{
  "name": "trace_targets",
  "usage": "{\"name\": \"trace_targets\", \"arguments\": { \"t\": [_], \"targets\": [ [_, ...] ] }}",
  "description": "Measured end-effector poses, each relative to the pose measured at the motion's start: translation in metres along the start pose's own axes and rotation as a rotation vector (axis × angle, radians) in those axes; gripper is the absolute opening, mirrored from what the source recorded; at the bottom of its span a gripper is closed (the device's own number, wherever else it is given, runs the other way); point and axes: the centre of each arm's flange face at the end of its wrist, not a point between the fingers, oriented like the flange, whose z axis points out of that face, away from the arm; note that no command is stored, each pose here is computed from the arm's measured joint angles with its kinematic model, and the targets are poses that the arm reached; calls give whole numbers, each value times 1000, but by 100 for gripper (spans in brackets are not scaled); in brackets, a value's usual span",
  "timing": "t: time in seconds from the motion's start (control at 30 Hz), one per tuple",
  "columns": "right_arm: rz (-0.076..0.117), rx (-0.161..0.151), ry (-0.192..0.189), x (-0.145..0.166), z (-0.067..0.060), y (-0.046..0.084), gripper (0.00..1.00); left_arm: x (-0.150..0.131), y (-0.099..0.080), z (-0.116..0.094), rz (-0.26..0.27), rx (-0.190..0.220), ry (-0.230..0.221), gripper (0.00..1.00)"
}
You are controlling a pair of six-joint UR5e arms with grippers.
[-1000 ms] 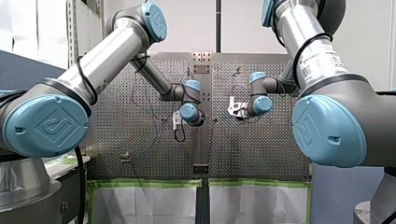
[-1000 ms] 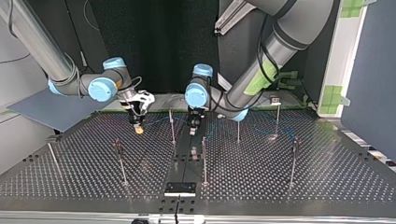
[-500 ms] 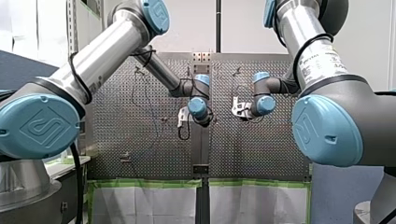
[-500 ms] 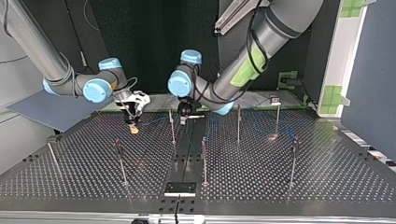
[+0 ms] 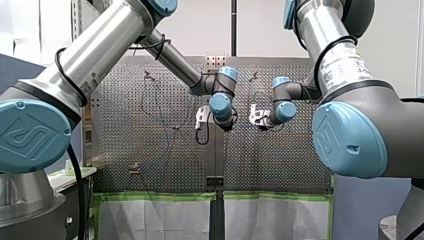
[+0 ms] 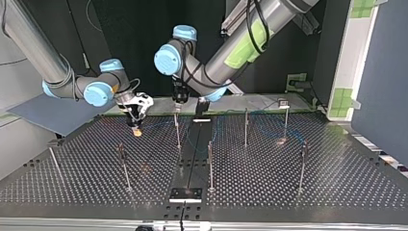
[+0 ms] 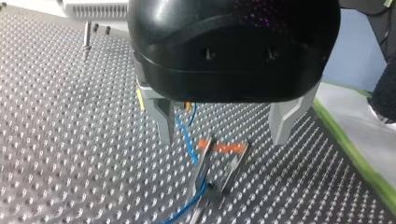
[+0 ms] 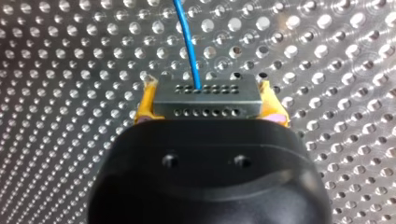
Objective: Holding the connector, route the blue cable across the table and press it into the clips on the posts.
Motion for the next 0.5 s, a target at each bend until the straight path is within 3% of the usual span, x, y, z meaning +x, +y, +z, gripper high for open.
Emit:
{"name": "trace_targets", "arguments": {
  "t": [0.23,0.5],
  "targets": [
    [-24,-1,-43,2,-9,-3,0,12,-6,-24,15,-30,10,100],
    [-21,-15,-71,10,-35,-4,0,11,-17,-39,2,-60,-32,100]
  ]
}}
